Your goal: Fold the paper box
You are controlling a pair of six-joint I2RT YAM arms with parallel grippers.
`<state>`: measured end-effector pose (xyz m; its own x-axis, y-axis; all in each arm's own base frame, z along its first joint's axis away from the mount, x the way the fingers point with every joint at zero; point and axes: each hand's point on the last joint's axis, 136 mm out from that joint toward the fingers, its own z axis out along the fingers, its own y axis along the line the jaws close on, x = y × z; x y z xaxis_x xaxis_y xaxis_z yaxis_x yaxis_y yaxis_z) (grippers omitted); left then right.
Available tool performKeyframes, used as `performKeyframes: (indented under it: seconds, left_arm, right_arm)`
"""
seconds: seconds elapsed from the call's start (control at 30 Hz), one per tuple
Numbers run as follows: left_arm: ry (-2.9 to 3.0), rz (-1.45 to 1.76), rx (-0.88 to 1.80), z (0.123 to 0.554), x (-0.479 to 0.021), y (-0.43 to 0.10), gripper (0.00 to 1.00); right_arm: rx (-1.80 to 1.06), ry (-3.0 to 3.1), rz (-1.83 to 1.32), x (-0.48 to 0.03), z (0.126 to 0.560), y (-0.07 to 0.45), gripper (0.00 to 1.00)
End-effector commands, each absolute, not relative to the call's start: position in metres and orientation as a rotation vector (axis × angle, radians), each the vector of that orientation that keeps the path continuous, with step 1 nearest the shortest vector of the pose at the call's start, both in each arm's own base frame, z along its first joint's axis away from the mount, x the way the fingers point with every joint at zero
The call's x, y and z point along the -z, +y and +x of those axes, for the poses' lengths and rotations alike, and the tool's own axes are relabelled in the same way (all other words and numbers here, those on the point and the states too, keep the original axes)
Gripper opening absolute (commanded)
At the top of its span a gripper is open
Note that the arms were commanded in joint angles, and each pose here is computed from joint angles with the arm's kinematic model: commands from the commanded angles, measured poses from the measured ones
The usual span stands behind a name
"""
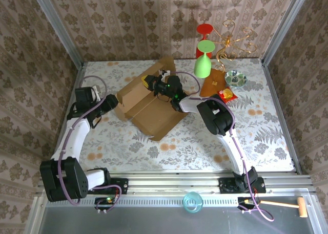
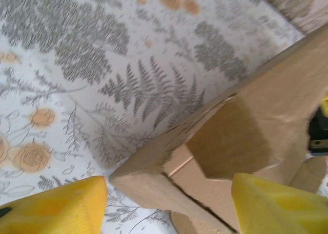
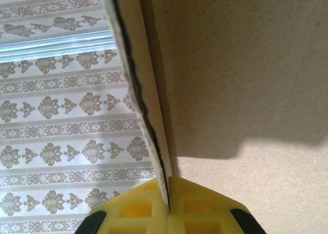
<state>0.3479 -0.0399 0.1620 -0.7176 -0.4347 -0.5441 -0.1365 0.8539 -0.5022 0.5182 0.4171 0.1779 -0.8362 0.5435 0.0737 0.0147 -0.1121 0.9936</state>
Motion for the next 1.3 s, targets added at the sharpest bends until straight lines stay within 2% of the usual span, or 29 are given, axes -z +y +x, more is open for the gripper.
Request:
performKeyframes:
  seconds: [0.0,0.17,0.23,0.4,0.47,0.5,0.57,0.67,0.77,1.07,1.27]
  left_arm:
    - [2.402,-0.458,0.5,0.341,-0.148,-0.033,0.61]
    - [2.378,-0.406,0.616,0.343,-0.144,-0.051,0.44]
    - [2.374,-0.388,0.644,0.341,-0.146,-0.057,0.45]
    - [2.299,-0.342,0.585,0.33,-0.172,-0.05,0.64]
    - [2.259,-0.338,0.528,0.324,-0.179,-0.036,0.68]
    - [2.234,-0.35,0.521,0.323,-0.181,-0.027,0.66]
    - [2.213,-0.351,0.521,0.322,-0.18,-0.012,0.55]
    - [2.289,-0.275,0.424,0.32,-0.166,0.002,0.45]
    - [2.373,-0.215,0.379,0.323,-0.15,0.01,0.38]
    - [2.414,0.098,0.463,0.341,-0.115,-0.019,0.42]
    - [2.393,0.261,0.477,0.348,-0.108,-0.049,0.45]
  right_arm:
    - [-2.01,1.845,0.642,-0.17,0.511,0.421,0.0]
    - [-2.008,1.852,0.647,-0.166,0.509,0.419,0.0]
    - [-2.009,1.853,0.646,-0.166,0.508,0.419,0.0]
    - [-2.013,1.85,0.635,-0.169,0.508,0.419,0.0]
    - [-2.013,1.853,0.637,-0.169,0.508,0.419,0.0]
    - [-2.014,1.853,0.636,-0.169,0.508,0.419,0.0]
    - [-2.012,1.854,0.635,-0.17,0.508,0.419,0.0]
    - [-2.013,1.857,0.631,-0.171,0.508,0.42,0.0]
    - [-2.012,1.864,0.626,-0.171,0.507,0.421,0.0]
    - [-2.009,1.873,0.624,-0.169,0.507,0.421,0.0]
    - [-2.015,1.866,0.62,-0.171,0.508,0.422,0.0]
